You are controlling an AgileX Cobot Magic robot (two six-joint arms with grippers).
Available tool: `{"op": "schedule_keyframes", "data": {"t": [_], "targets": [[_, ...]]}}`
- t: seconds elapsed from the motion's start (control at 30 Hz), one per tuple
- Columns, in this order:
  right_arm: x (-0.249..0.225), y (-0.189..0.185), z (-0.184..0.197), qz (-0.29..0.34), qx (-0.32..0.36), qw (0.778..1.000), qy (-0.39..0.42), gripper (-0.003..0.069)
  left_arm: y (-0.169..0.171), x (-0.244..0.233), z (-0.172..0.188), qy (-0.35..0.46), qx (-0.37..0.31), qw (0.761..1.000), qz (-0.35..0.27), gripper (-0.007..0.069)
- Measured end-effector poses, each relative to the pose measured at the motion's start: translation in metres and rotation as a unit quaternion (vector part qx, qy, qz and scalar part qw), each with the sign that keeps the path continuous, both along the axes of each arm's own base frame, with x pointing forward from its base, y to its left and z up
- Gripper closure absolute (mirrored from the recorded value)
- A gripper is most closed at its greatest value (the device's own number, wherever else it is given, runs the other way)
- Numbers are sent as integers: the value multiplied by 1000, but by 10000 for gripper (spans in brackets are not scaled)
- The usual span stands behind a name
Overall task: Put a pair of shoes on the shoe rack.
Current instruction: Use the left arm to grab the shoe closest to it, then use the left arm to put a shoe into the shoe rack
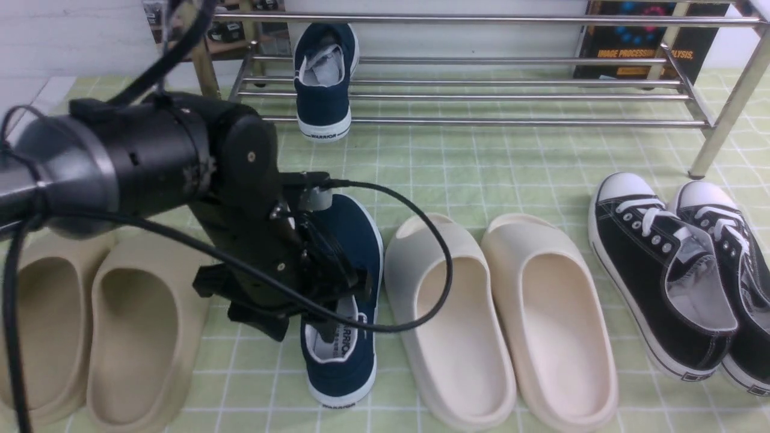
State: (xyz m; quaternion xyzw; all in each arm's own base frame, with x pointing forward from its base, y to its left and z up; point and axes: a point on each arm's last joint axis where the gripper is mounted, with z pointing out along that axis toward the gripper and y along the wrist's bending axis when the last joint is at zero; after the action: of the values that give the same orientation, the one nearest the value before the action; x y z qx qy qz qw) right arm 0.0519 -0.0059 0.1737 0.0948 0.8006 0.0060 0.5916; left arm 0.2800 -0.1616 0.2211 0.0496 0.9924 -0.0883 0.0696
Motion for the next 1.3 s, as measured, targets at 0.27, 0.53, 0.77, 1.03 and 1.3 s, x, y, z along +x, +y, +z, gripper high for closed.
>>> {"op": "schedule_keyframes", "data": {"t": [0.27, 0.53, 0.77, 1.03, 1.3], "targets": [[0, 0, 0, 0, 0, 1000, 0, 419, -4, 8, -25, 21, 13, 1000, 5, 368], [0, 0, 0, 0, 0, 1000, 0, 419, -2, 9, -17, 8, 20, 1000, 0, 625], [0, 0, 0, 0, 0, 1000, 0, 419, 4, -1, 59, -60, -9, 998, -12, 625], [0, 0, 0, 0, 0, 1000, 0, 419, -7, 20, 115, -138, -56, 989, -12, 625], [0, 0, 0, 0, 0, 1000, 0, 419, -15, 84, 89, -85, -85, 992, 32, 625]]}}
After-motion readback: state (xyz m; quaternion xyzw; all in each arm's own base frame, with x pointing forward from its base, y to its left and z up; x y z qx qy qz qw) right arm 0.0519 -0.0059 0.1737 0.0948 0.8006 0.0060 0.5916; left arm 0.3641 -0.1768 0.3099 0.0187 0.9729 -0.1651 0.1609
